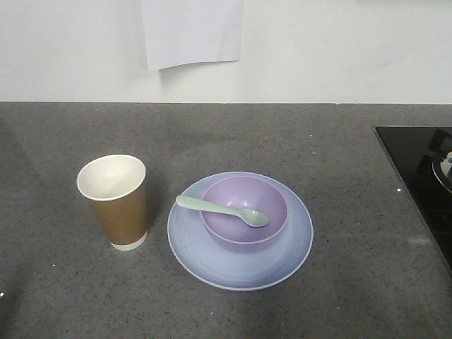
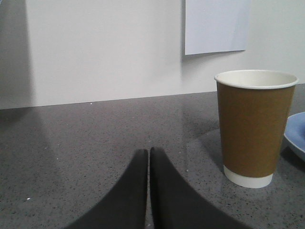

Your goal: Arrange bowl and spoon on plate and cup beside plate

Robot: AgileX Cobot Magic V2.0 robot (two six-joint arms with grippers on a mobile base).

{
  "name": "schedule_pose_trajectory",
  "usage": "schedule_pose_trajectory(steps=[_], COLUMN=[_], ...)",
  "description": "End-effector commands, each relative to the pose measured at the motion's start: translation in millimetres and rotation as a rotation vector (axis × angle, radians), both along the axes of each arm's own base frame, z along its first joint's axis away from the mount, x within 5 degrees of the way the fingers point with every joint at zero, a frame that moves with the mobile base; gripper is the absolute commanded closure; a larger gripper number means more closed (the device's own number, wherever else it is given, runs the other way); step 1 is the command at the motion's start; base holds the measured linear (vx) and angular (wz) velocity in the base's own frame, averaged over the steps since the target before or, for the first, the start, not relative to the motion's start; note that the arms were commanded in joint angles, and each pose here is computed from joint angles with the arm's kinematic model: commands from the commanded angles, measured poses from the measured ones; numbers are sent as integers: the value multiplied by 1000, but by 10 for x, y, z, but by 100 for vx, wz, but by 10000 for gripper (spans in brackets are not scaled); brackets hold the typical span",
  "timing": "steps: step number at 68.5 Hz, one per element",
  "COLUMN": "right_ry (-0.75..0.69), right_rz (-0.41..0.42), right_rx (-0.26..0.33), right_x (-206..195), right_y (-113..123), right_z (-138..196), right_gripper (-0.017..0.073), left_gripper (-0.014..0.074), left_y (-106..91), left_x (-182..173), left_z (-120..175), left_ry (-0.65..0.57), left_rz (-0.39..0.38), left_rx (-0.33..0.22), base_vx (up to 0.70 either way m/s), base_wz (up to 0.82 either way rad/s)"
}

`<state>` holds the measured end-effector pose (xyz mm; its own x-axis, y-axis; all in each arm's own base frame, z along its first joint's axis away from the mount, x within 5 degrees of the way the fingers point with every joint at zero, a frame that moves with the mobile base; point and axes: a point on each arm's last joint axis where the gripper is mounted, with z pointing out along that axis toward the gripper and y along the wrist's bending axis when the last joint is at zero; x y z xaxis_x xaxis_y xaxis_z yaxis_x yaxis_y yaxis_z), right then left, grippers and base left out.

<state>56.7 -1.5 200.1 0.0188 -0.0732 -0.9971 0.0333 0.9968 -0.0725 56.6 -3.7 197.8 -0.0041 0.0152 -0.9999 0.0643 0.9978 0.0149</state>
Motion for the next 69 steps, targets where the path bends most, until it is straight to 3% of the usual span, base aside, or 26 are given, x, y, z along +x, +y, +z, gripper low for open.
schedule_pose_trajectory(steps=[1, 14, 22, 69], right_ry=[-85, -87, -89, -93], right_rz=[-19, -15, -12, -9], right_rx=[-11, 33, 15, 33], right_x=[-14, -13, -13, -14], right_y=[-14, -13, -9, -8], right_z=[62, 60, 63, 68], right_gripper=[561, 561, 561, 560], left_gripper=[600, 600, 600, 600], left_y=[4, 4, 4, 4], left_x=[-20, -20, -20, -20], left_z=[151, 151, 151, 151], left_ry=[-101, -101, -101, -101], left_rz=[3, 3, 3, 3], left_rx=[-25, -25, -25, -25], base_vx=[0, 0, 0, 0], base_wz=[0, 0, 0, 0])
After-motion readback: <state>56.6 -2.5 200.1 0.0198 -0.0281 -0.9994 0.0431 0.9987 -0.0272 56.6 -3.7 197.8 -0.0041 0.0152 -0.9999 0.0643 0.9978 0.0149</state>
